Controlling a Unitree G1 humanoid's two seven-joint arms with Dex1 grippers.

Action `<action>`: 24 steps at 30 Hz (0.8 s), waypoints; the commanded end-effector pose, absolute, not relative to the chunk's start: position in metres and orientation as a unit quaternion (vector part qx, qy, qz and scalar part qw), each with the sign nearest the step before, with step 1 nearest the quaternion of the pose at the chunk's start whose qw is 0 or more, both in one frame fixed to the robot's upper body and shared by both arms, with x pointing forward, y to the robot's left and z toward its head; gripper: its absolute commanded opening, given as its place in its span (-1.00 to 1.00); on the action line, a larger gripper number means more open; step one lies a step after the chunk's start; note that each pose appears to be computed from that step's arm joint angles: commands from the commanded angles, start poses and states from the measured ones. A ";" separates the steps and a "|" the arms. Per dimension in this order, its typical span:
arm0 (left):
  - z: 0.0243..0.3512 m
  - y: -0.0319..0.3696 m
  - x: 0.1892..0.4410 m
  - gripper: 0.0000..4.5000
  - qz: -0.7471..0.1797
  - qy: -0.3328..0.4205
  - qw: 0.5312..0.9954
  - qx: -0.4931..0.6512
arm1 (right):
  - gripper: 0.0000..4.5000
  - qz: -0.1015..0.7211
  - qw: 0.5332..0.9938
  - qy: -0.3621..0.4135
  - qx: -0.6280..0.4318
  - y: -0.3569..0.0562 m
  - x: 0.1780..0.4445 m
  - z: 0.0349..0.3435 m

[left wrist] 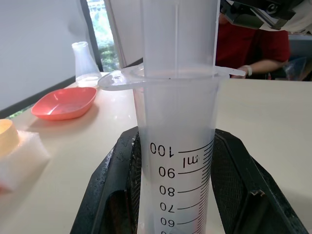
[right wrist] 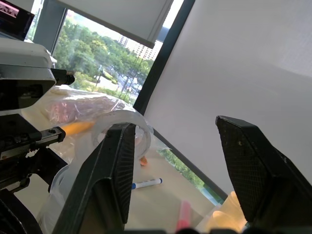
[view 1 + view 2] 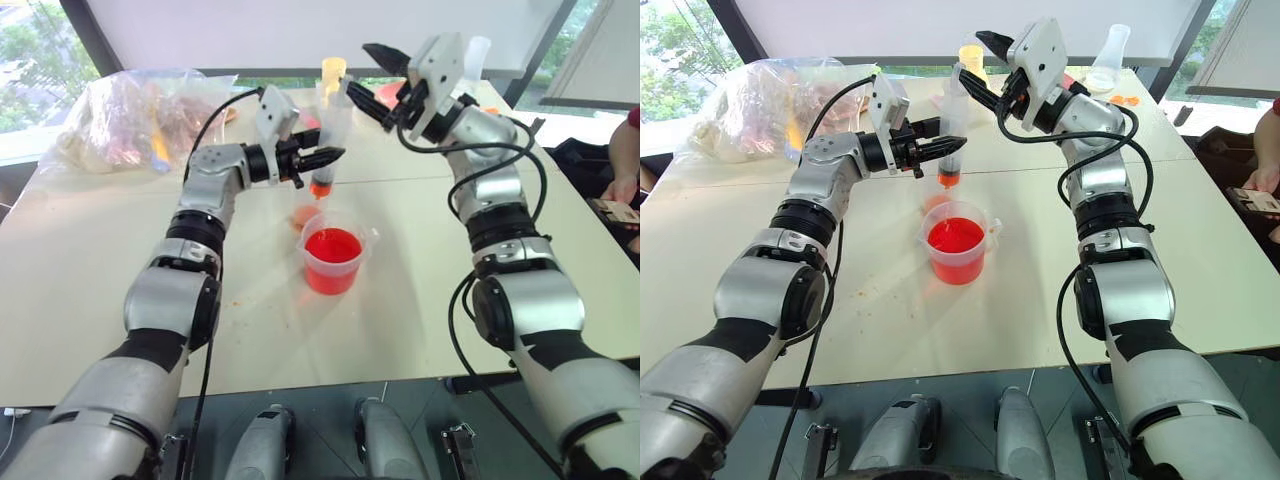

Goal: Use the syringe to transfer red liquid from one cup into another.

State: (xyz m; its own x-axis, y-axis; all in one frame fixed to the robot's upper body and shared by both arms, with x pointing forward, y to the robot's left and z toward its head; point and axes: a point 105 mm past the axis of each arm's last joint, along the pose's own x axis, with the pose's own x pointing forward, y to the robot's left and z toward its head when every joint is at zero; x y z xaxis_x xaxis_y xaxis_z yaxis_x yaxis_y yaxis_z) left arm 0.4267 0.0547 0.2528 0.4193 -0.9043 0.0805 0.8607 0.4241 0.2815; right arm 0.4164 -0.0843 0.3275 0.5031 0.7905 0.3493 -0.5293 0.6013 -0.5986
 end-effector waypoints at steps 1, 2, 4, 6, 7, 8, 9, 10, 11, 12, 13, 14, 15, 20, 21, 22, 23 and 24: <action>0.266 0.051 0.425 -0.34 -0.528 -0.131 0.831 0.115 | -0.21 0.400 0.818 -0.352 -0.219 -0.074 0.404 0.348; 0.266 0.051 0.425 -0.34 -0.528 -0.131 0.831 0.115 | -0.40 0.400 0.818 -0.351 -0.219 -0.073 0.404 0.347; 0.267 0.052 0.426 -0.34 -0.525 -0.132 0.833 0.113 | -0.87 0.401 0.817 -0.351 -0.218 -0.072 0.404 0.347; 0.268 0.053 0.426 -0.34 -0.523 -0.134 0.834 0.113 | -0.99 0.405 0.816 -0.350 -0.217 -0.070 0.403 0.346; 0.269 0.053 0.426 -0.34 -0.522 -0.135 0.834 0.113 | -0.99 0.406 0.816 -0.350 -0.216 -0.070 0.403 0.345; 0.270 0.054 0.426 -0.34 -0.522 -0.136 0.834 0.113 | -0.99 0.406 0.816 -0.349 -0.215 -0.069 0.403 0.345; 0.271 0.054 0.426 -0.34 -0.522 -0.137 0.834 0.114 | -0.99 0.407 0.817 -0.349 -0.214 -0.069 0.403 0.344; 0.273 0.055 0.426 -0.34 -0.521 -0.140 0.834 0.113 | -0.99 0.406 0.818 -0.347 -0.214 -0.069 0.404 0.343; 0.275 0.056 0.425 -0.34 -0.521 -0.143 0.834 0.114 | -0.99 0.406 0.819 -0.345 -0.212 -0.069 0.404 0.342; 0.278 0.057 0.425 -0.34 -0.519 -0.147 0.834 0.114 | -0.99 0.406 0.821 -0.343 -0.210 -0.069 0.405 0.341; 0.281 0.058 0.425 -0.34 -0.518 -0.151 0.834 0.112 | -0.99 0.405 0.822 -0.342 -0.208 -0.069 0.405 0.341; 0.283 0.058 0.424 -0.34 -0.518 -0.153 0.834 0.112 | -0.99 0.405 0.823 -0.341 -0.207 -0.069 0.406 0.340; 0.284 0.059 0.424 -0.34 -0.519 -0.155 0.834 0.112 | -0.99 0.405 0.823 -0.341 -0.206 -0.069 0.406 0.340; 0.296 0.063 0.419 -0.34 -0.526 -0.164 0.828 0.109 | -0.99 0.408 0.830 -0.331 -0.187 -0.067 0.408 0.335; 0.298 0.064 0.418 -0.34 -0.526 -0.165 0.827 0.108 | -0.99 0.410 0.831 -0.329 -0.184 -0.067 0.408 0.334; 0.300 0.065 0.417 -0.34 -0.526 -0.167 0.827 0.106 | -0.99 0.411 0.832 -0.327 -0.181 -0.066 0.408 0.332; 0.302 0.065 0.416 -0.34 -0.527 -0.168 0.826 0.105 | -0.99 0.413 0.832 -0.324 -0.178 -0.065 0.408 0.331; 0.303 0.066 0.415 -0.34 -0.528 -0.168 0.826 0.105 | -0.99 0.415 0.833 -0.322 -0.175 -0.064 0.409 0.329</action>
